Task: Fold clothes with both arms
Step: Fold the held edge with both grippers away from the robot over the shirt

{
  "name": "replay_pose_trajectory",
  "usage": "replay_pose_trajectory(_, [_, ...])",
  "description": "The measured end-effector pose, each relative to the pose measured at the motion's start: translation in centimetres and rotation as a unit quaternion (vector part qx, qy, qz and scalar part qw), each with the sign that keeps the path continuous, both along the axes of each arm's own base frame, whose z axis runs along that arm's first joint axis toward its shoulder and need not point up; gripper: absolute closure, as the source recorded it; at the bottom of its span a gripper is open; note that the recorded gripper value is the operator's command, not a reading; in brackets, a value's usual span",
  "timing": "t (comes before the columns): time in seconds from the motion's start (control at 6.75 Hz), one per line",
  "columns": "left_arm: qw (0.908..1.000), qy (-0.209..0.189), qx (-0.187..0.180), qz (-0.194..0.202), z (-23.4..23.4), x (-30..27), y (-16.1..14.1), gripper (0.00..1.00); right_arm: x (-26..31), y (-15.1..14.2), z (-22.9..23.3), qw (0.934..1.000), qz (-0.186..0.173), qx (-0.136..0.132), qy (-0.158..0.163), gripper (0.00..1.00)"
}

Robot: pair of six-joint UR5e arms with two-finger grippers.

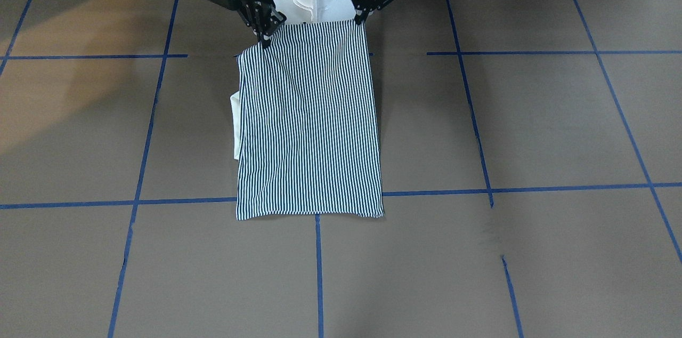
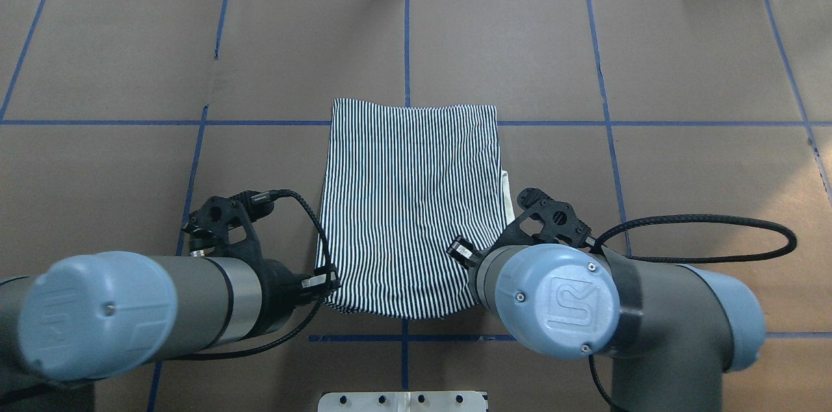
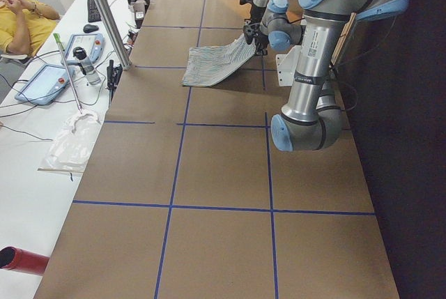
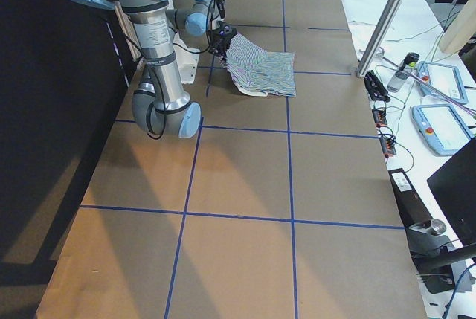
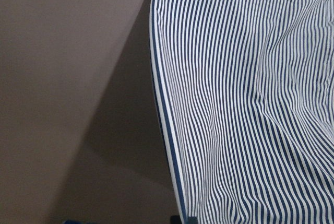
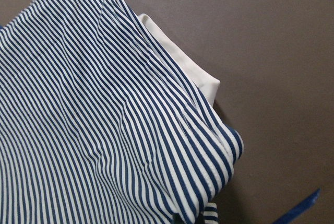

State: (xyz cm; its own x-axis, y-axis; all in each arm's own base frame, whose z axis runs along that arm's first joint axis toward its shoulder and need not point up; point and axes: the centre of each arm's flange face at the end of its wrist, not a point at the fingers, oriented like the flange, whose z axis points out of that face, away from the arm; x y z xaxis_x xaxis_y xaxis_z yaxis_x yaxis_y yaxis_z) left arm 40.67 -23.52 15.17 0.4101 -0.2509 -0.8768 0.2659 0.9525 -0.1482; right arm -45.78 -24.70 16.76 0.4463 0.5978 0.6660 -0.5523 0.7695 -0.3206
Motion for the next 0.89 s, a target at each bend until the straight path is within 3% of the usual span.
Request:
replay_pose_trajectory(0.3, [0.9999, -0.011, 0.011, 0.005, -1.0, -1.7, 0.0, 1.0, 0.7, 1.0, -0.6, 1.0, -0.009, 0.002, 0.0, 1.0])
replay_pose_trajectory(0.44, [0.9993, -0.025, 0.029, 0.0, -0.8, -1.3, -1.7, 1.0, 0.3, 0.7, -0.3, 0.9999, -0.012, 0.009, 0.008, 1.0])
replay_pose_trajectory(0.59, [0.9979, -0.04, 0.049, -0.012, -0.8, -1.1, -4.4, 1.0, 0.2, -0.3, -0.3, 0.9996, -0.013, 0.021, 0.013, 1.0])
replay_pose_trajectory(0.89, [0.9945, -0.071, 0.071, -0.03, -0.2, -0.7, -9.5, 1.0, -1.6, -5.5, -0.8, 0.9991, 0.012, 0.036, 0.019, 1.0])
